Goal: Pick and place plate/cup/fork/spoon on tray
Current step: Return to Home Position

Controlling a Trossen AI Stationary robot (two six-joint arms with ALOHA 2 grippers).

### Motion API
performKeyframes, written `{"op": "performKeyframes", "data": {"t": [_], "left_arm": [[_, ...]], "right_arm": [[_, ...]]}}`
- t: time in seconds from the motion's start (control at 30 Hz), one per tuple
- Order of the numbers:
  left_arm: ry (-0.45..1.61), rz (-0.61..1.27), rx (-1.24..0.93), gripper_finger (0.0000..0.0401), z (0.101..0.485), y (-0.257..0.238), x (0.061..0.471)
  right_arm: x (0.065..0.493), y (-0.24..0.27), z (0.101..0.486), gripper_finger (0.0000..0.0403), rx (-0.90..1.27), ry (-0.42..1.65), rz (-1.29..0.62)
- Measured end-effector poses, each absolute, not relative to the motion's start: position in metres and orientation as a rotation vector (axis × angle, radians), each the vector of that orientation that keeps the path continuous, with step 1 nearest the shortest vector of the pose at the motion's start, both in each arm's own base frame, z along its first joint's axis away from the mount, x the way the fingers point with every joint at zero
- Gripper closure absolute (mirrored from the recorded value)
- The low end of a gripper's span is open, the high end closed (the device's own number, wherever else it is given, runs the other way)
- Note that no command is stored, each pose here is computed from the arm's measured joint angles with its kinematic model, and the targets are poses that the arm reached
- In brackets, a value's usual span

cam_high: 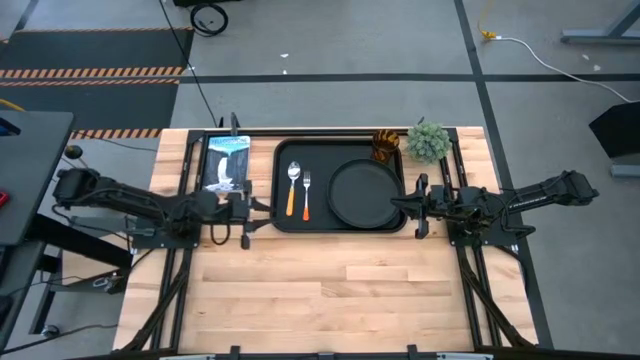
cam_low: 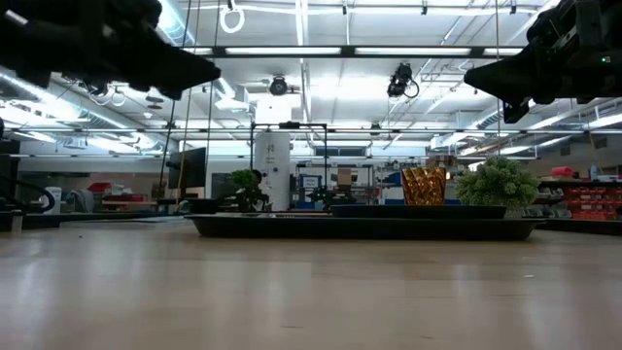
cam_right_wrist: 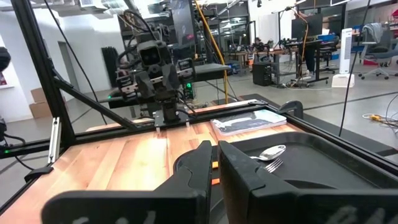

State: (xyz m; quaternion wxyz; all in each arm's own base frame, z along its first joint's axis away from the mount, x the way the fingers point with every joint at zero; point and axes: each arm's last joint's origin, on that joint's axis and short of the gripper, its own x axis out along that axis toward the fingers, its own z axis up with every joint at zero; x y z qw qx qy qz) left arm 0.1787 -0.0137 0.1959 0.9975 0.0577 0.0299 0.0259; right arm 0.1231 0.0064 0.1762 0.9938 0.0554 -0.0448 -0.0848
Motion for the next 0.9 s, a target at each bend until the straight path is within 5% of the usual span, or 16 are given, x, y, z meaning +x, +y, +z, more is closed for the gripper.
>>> {"op": "performKeyframes", "data": {"t": [0.4, 0.9], "left_arm": [[0.029, 0.056, 0.033, 0.0284, 0.162, -0.010, 0.139], [0.042, 0.047, 0.002, 0.0284, 0.163, -0.010, 0.131]], "right_arm": [[0.123, 0.006, 0.176, 0.0369, 0.111, -0.090, -0.170], [0.123, 0.006, 0.176, 0.0369, 0.111, -0.090, -0.169]]}}
